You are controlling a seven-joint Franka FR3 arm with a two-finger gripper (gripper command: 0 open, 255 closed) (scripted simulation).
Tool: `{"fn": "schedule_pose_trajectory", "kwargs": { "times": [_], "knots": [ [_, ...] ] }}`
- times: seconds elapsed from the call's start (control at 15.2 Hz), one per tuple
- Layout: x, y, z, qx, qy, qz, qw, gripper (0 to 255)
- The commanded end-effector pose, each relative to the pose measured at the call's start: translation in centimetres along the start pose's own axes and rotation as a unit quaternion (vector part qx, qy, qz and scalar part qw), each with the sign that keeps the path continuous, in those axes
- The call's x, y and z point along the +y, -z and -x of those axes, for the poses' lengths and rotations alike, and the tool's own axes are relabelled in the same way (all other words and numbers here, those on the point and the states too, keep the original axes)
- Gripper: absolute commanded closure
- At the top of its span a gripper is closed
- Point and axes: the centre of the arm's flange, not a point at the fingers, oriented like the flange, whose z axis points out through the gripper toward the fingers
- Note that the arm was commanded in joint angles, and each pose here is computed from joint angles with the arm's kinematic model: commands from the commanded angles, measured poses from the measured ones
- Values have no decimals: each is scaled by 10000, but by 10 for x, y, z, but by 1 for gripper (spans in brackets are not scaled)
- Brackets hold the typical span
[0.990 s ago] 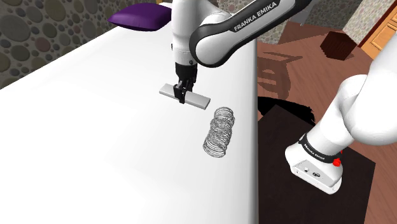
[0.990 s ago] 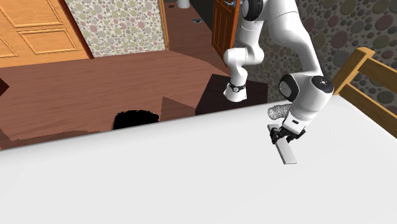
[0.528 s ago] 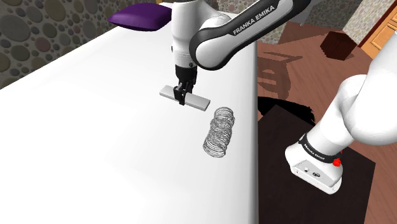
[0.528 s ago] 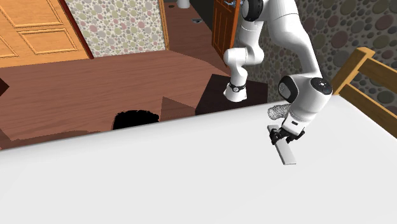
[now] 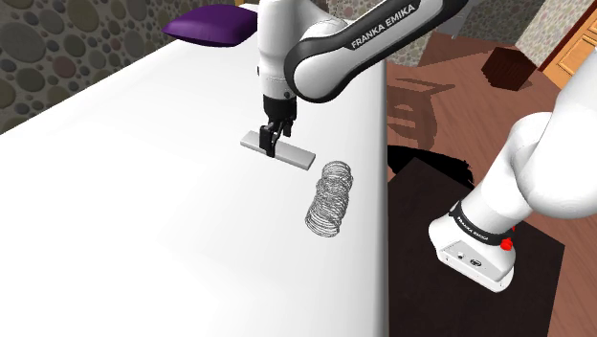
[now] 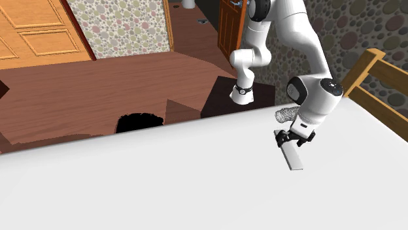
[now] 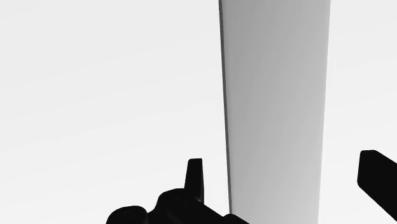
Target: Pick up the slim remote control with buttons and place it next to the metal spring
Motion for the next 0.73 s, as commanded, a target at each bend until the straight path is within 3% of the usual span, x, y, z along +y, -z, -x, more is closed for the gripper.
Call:
{"fn": "schedule_pose_trajectory", "kwargs": {
  "times": [0.0,0.13,0.66],
  "knots": [
    [0,21,1,-1,0,0,10000,0],
    [0,44,1,-1,0,0,10000,0],
    [0,44,1,-1,0,0,10000,0]
  ]
}}
